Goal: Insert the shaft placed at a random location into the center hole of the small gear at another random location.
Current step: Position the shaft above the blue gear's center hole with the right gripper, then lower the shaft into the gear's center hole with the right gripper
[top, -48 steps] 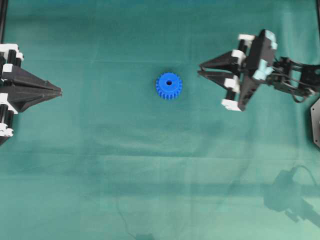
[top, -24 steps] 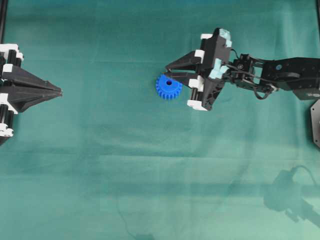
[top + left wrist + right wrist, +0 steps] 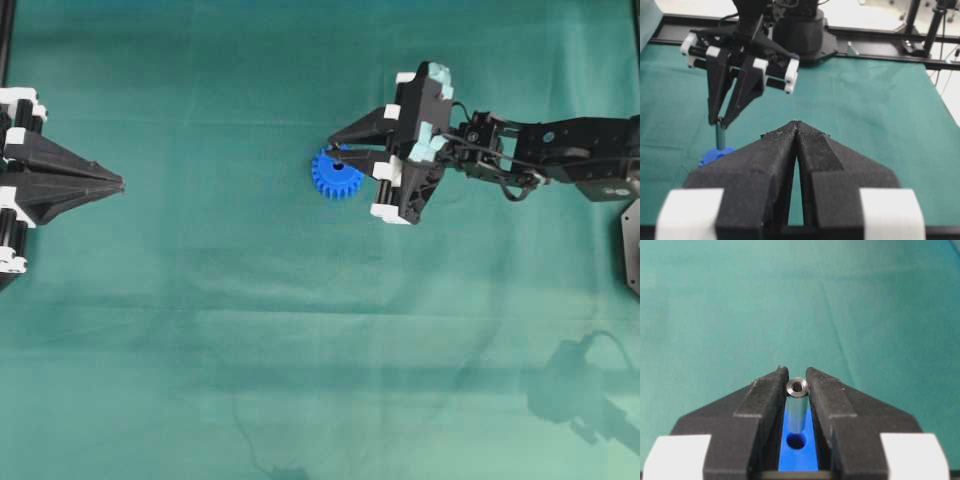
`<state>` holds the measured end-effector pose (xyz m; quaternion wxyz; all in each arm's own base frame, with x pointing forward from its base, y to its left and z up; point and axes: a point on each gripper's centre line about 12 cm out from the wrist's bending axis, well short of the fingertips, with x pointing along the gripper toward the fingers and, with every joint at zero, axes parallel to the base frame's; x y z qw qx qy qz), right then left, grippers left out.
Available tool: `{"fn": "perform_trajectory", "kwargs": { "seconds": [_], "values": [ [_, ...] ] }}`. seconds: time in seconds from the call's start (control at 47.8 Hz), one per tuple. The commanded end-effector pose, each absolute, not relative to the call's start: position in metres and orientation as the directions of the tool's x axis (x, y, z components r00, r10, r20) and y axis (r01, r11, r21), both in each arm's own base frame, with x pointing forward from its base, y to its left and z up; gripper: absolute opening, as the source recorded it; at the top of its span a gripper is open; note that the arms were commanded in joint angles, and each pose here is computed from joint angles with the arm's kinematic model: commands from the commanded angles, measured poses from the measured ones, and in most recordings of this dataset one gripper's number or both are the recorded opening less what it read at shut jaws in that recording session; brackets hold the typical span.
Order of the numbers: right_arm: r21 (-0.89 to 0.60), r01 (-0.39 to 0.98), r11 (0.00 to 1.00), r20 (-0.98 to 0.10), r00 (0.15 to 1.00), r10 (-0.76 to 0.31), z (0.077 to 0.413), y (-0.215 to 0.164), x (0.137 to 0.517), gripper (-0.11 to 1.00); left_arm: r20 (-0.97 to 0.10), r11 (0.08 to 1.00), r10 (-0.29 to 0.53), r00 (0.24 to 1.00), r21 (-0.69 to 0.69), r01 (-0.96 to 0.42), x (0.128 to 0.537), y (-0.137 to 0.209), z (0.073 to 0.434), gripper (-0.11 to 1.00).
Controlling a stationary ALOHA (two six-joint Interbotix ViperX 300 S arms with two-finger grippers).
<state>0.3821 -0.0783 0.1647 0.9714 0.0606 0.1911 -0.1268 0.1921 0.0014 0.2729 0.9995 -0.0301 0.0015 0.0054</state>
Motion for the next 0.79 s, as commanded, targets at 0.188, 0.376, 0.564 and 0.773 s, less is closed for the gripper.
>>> {"fn": "perform_trajectory", "kwargs": {
  "seconds": [0.188, 0.376, 0.564, 0.773],
  "values": [
    [0.073, 0.282, 0.957, -0.39, 0.891, -0.233, 0.155, -0.081, 0.386, 0.15, 0.001, 0.998, 0.011, 1.0, -0.062, -0.011, 0.194, 0.001, 0.275, 0.0],
    [0.073, 0.284, 0.956, -0.394, 0.889, -0.233, 0.152, -0.081, 0.386, 0.15, 0.001, 0.998, 0.013, 1.0, -0.062, -0.013, 0.194, 0.002, 0.275, 0.0],
    [0.073, 0.285, 0.956, -0.397, 0.887, -0.235, 0.151, -0.081, 0.385, 0.15, 0.001, 0.998, 0.013, 1.0, -0.062, -0.013, 0.194, 0.002, 0.275, 0.0],
    [0.072, 0.286, 0.955, -0.397, 0.887, -0.235, 0.147, -0.081, 0.386, 0.15, 0.001, 0.998, 0.013, 1.0, -0.062, -0.013, 0.194, 0.002, 0.275, 0.0]
  ]
}}
